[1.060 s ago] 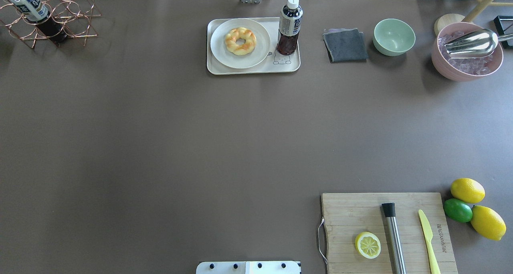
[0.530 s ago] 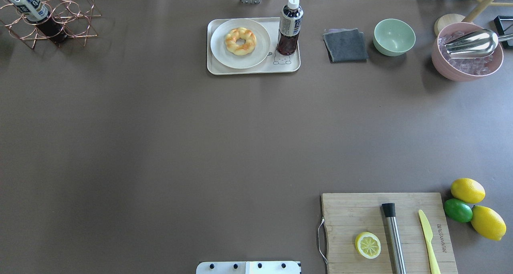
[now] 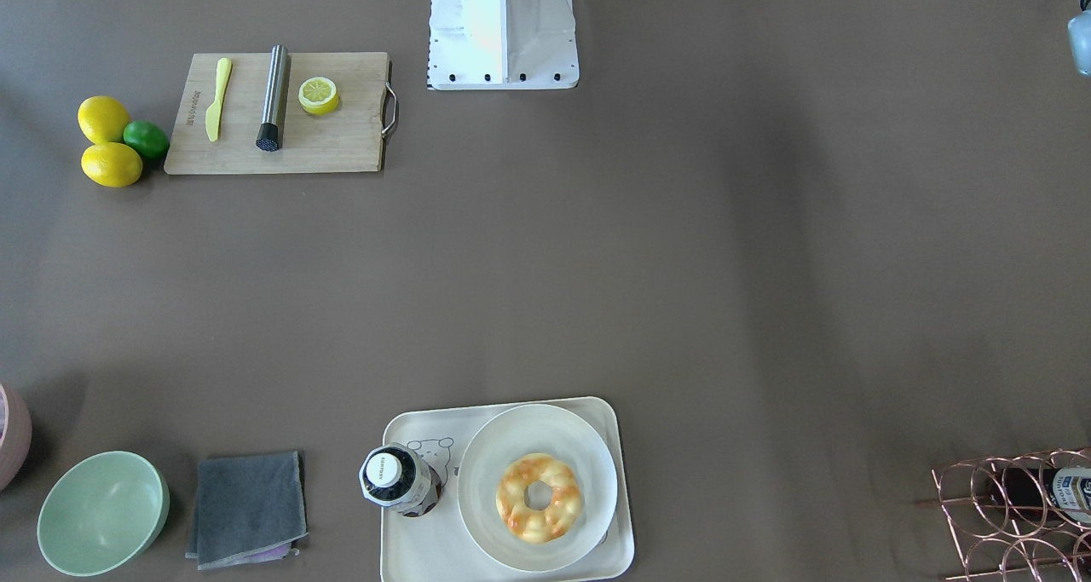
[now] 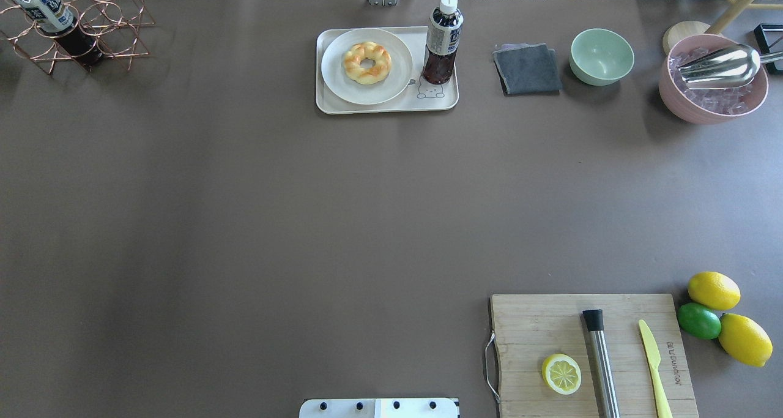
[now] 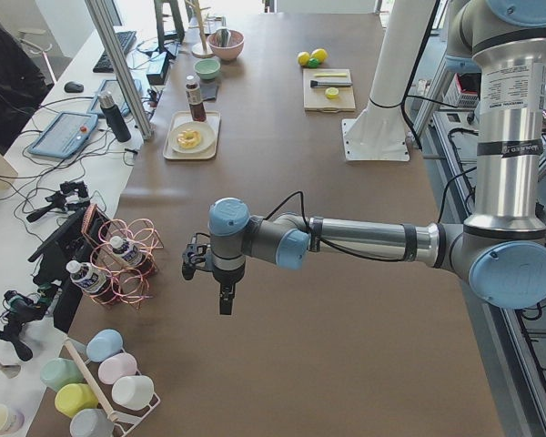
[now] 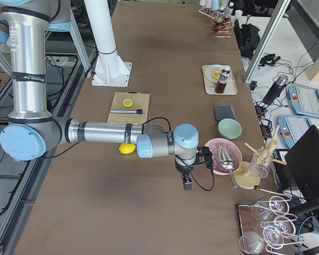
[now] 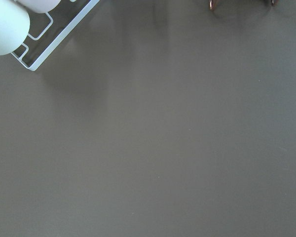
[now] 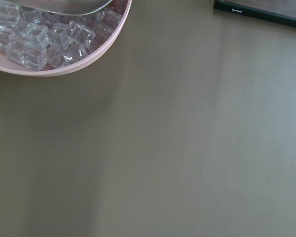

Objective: Place donut on tray

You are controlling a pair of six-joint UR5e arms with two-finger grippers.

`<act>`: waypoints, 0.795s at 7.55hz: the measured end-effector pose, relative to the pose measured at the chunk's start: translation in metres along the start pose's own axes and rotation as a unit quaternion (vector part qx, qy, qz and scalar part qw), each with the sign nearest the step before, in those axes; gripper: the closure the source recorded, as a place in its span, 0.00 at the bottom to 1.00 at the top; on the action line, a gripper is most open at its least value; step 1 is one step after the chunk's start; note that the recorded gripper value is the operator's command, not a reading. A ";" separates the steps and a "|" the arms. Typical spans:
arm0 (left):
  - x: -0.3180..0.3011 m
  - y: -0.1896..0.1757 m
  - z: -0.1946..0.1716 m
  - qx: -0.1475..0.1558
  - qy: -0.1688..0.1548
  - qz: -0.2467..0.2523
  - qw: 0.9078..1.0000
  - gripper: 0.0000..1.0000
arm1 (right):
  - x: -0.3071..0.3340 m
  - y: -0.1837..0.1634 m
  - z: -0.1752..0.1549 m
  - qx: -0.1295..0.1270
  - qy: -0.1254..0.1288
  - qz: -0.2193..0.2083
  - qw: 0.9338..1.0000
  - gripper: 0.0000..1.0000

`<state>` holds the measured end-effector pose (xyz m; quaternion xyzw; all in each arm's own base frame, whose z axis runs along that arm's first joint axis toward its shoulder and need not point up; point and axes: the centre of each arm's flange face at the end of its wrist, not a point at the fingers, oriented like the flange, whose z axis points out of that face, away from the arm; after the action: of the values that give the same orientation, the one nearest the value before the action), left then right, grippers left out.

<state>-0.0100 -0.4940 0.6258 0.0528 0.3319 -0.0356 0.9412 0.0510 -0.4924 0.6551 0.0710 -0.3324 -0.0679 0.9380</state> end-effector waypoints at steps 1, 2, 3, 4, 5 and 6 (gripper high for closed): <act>-0.009 0.002 -0.002 0.004 0.002 -0.006 1.000 0.02 | -0.003 -0.002 0.002 -0.002 0.000 -0.002 1.000 0.00; -0.013 0.004 -0.006 0.005 0.011 -0.011 1.000 0.02 | -0.006 -0.004 0.003 -0.002 -0.001 -0.002 1.000 0.00; -0.015 0.005 -0.011 0.005 0.030 -0.017 0.999 0.02 | -0.007 -0.005 0.003 -0.003 -0.002 -0.002 1.000 0.00; -0.018 0.004 -0.017 0.006 0.045 -0.023 0.999 0.02 | -0.009 -0.007 0.004 -0.004 -0.004 -0.002 1.000 0.00; -0.019 0.003 -0.022 0.008 0.052 -0.026 0.998 0.02 | -0.013 -0.012 0.001 -0.008 -0.008 0.001 1.000 0.00; -0.020 0.002 -0.024 0.007 0.054 -0.024 0.998 0.02 | -0.018 -0.019 -0.003 -0.015 -0.014 0.007 1.000 0.00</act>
<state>-0.0405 -0.4887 0.6196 0.0533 0.3833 -0.0574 0.9203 0.0382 -0.5079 0.6382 0.0537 -0.3452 -0.0675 0.9346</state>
